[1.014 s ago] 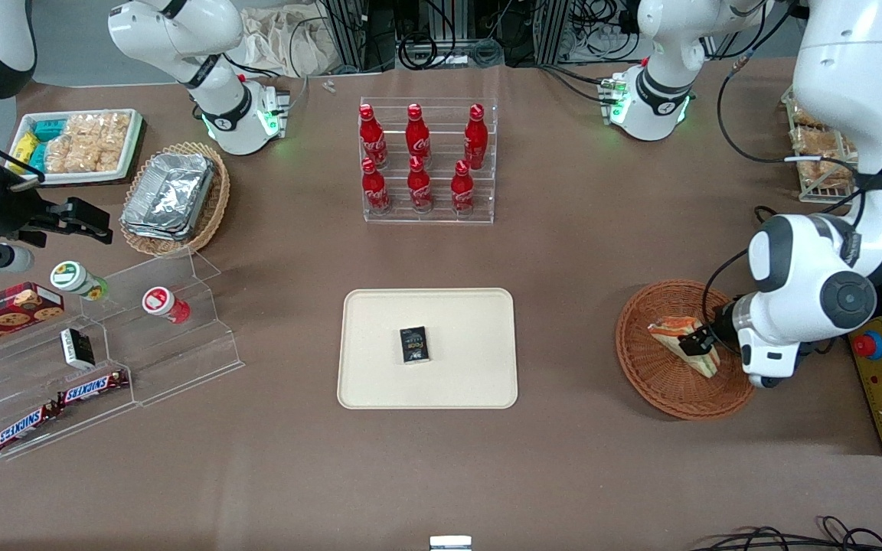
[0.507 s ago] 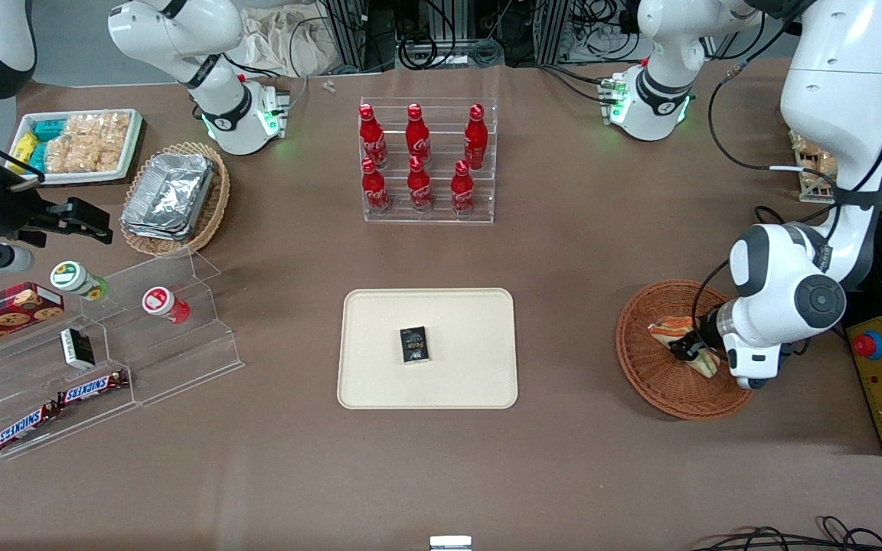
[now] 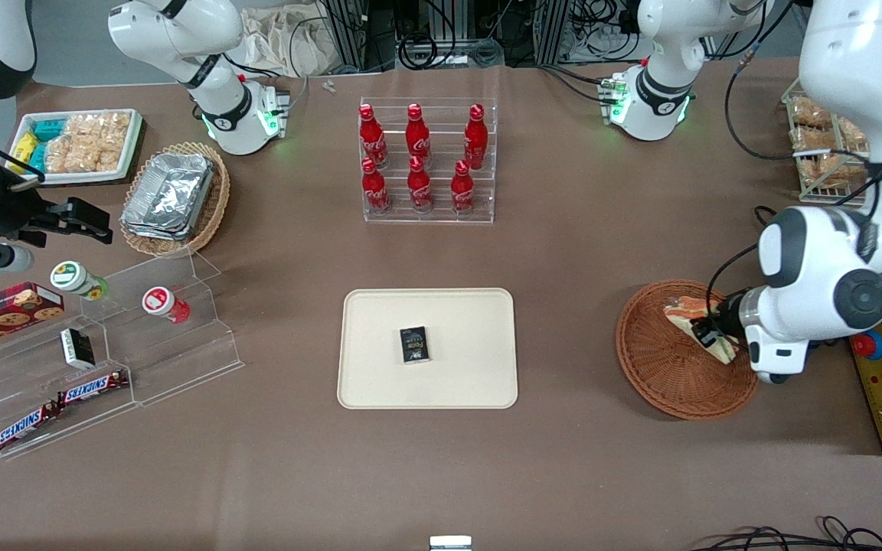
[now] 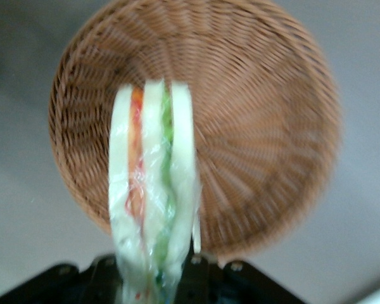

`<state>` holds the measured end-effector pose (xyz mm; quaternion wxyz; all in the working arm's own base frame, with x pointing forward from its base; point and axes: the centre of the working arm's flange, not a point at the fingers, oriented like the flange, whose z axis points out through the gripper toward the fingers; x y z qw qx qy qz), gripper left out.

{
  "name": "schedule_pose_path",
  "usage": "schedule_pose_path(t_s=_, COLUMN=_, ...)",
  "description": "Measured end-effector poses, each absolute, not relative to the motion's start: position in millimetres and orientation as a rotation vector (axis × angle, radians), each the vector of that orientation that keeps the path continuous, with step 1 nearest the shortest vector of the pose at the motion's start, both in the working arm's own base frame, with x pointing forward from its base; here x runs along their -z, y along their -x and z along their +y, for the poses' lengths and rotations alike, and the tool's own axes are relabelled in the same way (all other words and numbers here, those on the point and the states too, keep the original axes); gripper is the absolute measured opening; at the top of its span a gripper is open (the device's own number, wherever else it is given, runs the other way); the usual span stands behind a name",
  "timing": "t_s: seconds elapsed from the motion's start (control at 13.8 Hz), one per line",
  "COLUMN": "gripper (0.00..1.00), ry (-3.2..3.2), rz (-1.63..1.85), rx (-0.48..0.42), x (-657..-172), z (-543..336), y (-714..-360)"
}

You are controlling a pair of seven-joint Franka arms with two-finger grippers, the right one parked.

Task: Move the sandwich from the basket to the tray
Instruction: 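Lift the sandwich and carry it with the left gripper to the cream tray, then lower the sandwich onto the tray beside the dark card and open the left gripper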

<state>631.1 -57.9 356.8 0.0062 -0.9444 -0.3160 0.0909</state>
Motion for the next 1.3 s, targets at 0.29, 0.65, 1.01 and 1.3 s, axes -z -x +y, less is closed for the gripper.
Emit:
schedule_pose_path(t_s=0.29, gripper=0.19, ry=3.108, rz=-0.662, rx=-0.305, x=-389.1, z=-197.8, y=-607.0)
schedule_pose_path(t_s=0.65, gripper=0.19, ry=3.306, rz=-0.407, rx=-0.177, x=-342.9, z=-325.8, y=-587.3)
schedule_pose_path(t_s=1.01, gripper=0.19, ry=3.322, rz=-0.129, rx=-0.033, x=-260.8, z=-381.2, y=-571.6)
schedule_pose_path(t_s=1.3, gripper=0.19, ry=3.311, rz=-0.047, rx=0.007, x=-231.1, z=-385.9, y=-571.7)
